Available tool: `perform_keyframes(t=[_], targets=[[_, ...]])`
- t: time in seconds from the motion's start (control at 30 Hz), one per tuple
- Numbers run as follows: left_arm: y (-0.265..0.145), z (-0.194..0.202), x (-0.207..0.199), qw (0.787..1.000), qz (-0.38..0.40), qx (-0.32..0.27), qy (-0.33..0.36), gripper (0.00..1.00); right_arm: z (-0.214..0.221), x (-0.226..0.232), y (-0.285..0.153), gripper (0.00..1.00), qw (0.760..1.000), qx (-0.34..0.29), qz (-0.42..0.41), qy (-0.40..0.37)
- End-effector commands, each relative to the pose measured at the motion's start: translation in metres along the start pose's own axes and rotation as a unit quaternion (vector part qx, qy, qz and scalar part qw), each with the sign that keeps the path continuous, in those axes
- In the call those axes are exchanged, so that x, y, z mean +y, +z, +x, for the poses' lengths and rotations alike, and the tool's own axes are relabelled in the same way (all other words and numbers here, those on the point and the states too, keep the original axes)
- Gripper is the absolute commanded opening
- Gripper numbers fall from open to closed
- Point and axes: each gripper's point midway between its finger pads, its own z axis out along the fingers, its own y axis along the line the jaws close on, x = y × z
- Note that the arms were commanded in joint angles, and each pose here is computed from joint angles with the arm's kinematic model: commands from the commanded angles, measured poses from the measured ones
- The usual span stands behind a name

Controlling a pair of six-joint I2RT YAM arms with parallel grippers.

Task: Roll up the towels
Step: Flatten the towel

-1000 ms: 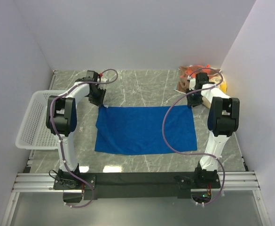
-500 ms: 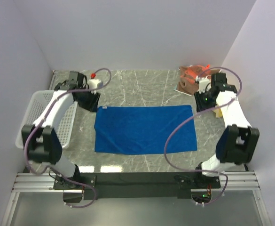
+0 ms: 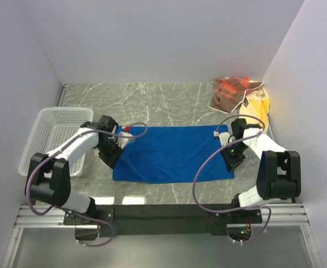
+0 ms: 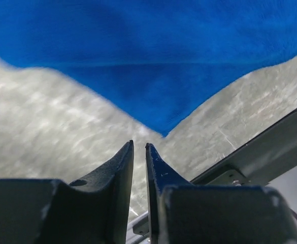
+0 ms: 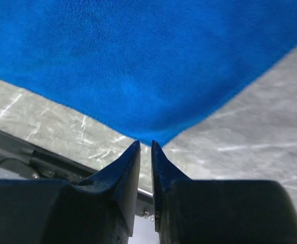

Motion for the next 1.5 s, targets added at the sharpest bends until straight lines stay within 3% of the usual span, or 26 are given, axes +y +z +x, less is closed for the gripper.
perform_keyframes(t=[0.0, 0.43, 0.67, 0.87, 1.27, 1.33, 1.47], targets=[[0.017, 0.004, -0.007, 0.999, -0.019, 0.015, 0.03, 0.21, -0.004, -0.01, 0.012, 0.21, 0.999, -0.008, 0.037, -0.006], [0.054, 0.034, -0.004, 0.994, -0.041, 0.093, 0.037, 0.2, 0.019, -0.032, 0.049, 0.17, 0.992, 0.057, 0.108, -0.026], [0.052, 0.066, 0.006, 0.987, -0.078, 0.128, 0.05, 0.18, 0.026, -0.035, 0.046, 0.16, 0.99, 0.065, 0.124, -0.032], [0.043, 0.07, 0.017, 0.984, -0.102, 0.134, 0.053, 0.18, 0.028, -0.033, 0.042, 0.16, 0.99, 0.069, 0.12, -0.034], [0.032, 0.051, 0.019, 0.986, -0.096, 0.12, 0.066, 0.18, 0.034, -0.018, 0.036, 0.18, 0.993, 0.08, 0.082, -0.026], [0.028, 0.046, 0.016, 0.987, -0.09, 0.113, 0.066, 0.2, 0.017, -0.009, 0.027, 0.22, 0.997, 0.048, 0.057, -0.026], [0.005, 0.004, 0.004, 0.995, -0.061, 0.04, 0.065, 0.3, -0.016, 0.006, -0.007, 0.28, 0.999, -0.024, 0.026, -0.024]])
